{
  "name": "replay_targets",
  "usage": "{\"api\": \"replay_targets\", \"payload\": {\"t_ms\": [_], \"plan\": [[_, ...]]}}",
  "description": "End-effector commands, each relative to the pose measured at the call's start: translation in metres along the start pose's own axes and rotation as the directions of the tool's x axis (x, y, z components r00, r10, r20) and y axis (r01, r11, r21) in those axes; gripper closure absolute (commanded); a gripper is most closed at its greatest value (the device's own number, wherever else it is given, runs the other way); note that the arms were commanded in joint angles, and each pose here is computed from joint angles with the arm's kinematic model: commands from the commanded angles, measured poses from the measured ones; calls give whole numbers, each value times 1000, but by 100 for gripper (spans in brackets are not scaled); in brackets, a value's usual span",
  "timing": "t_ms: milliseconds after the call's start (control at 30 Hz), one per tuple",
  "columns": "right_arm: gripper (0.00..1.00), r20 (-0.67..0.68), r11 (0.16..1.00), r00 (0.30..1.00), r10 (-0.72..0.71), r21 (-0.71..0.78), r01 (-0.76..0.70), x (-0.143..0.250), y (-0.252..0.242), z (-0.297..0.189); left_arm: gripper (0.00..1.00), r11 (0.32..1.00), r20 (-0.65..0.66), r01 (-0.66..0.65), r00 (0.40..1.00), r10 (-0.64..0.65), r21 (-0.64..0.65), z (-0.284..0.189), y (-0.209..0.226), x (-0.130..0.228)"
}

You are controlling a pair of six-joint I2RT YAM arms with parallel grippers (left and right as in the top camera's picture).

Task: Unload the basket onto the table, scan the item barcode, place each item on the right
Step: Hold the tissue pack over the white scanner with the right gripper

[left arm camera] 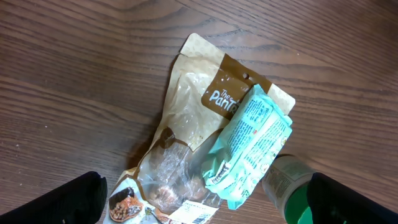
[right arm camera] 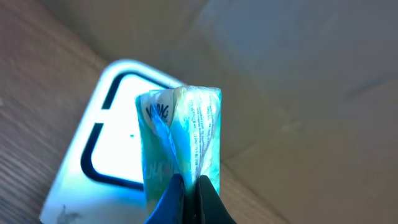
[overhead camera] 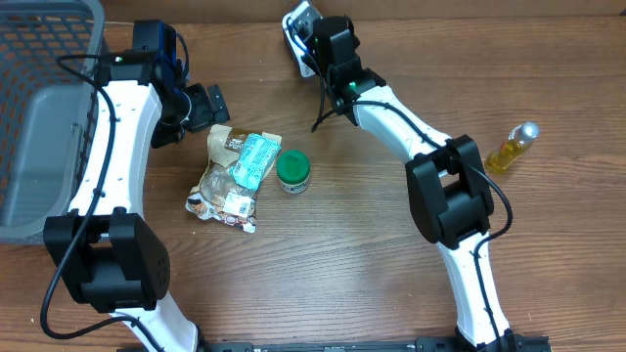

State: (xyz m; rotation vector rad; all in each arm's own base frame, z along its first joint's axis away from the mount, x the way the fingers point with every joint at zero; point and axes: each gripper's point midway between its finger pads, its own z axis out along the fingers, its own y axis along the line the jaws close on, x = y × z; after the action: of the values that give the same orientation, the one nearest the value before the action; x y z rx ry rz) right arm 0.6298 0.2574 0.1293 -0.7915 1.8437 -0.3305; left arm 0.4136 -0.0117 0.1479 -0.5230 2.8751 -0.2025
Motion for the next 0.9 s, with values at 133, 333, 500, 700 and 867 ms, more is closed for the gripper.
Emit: {"api": "replay_targets", "payload": {"t_ms": [133,333,500,700,867], "plan": [[96,-17,999,1000,9,46,-8,12,-4,10,0,1000,-13,-15,1000,14,-10,4,2,3],[96,44,989,996,80,119,-85,-10,-27,1,0,1000,-13,-15,1000,14,-10,4,2,3],[96,119,973,980,162,145,-179,-47,-61,-28,0,1000,-13,-15,1000,14,-10,4,2,3],[96,100,950,955,280,118,-291,-71,-90,-76,0,1000,-13,-15,1000,14,-10,4,2,3],[96,-79,895,892,445,88,-438,-47,-95,-121,0,1000,-13,-15,1000,14,-10,4,2,3]]}}
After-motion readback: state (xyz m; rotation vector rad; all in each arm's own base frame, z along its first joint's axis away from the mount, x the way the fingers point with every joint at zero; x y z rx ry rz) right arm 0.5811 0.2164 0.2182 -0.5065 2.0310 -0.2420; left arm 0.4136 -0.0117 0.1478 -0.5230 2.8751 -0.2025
